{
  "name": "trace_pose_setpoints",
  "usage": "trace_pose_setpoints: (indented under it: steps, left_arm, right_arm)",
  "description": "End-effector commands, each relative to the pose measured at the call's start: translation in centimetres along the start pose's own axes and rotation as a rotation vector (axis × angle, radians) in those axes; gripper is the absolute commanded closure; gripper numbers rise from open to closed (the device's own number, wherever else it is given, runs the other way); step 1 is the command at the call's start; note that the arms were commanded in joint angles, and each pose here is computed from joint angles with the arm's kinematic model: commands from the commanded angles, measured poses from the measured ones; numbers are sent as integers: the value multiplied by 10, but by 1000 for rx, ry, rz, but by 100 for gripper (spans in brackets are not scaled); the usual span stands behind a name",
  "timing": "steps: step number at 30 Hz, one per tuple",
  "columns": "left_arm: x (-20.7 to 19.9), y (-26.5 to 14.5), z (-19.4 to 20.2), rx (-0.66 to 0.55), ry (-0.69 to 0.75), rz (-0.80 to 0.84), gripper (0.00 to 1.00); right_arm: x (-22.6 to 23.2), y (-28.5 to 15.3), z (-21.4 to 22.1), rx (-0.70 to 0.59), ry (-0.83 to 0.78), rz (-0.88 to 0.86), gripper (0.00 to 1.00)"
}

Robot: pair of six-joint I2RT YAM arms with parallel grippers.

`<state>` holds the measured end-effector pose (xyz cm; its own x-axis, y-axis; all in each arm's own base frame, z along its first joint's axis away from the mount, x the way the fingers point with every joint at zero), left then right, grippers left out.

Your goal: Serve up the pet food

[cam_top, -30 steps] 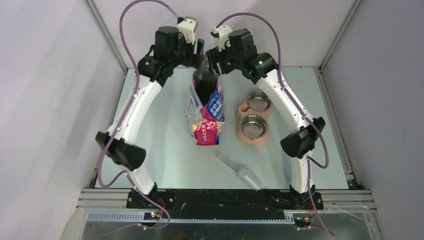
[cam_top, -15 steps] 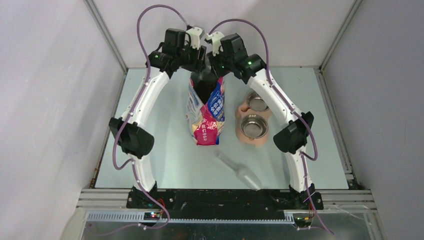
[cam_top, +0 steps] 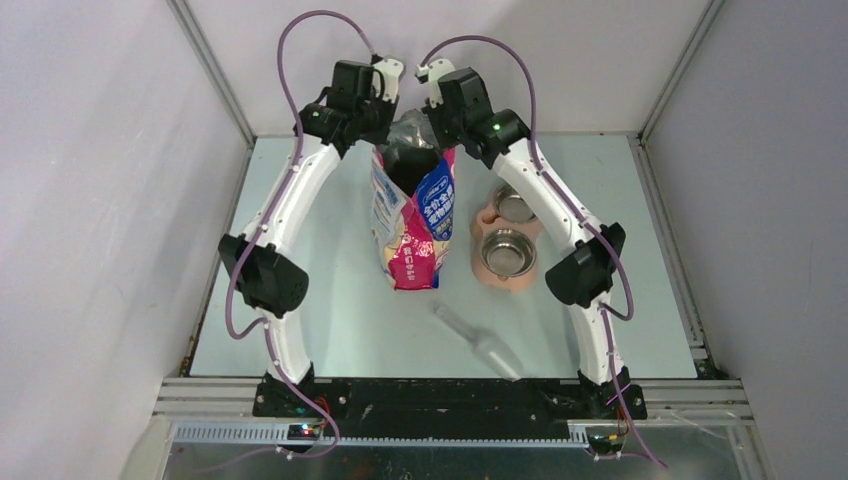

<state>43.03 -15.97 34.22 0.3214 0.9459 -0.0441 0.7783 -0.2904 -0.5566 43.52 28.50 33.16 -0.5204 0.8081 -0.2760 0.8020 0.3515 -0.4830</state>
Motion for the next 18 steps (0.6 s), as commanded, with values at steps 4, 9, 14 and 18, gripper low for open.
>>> trace_pose_setpoints:
  steps: [4, 9, 14, 18]
  left_arm:
    - [10, -53, -40, -173, -12, 89, 54]
    - [5, -87, -38, -200, -59, 134, 34]
    - [18, -130, -36, -288, -89, 101, 30]
    - [28, -140, -16, -313, -66, 49, 30]
  right_arm:
    - [-3, -32, -33, -148, 10, -157, 63]
    - [0, -85, -35, -195, -4, -317, 43]
    - [-31, -140, -23, -243, -20, -343, 27]
    - [-46, -150, 22, -147, 12, -377, 22]
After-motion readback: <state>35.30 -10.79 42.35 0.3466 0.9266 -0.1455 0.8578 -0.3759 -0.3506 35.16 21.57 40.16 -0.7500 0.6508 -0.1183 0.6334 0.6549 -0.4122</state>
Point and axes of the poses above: each gripper's point midway between its finger pads, its own y axis out along the fingers, its own x axis along the line the jaws close on, z = x × y, the point moved 7 cm from there along -y, back along the fingers, and after that the axes turned 10 degrees about -y, right-handed, at the moved point
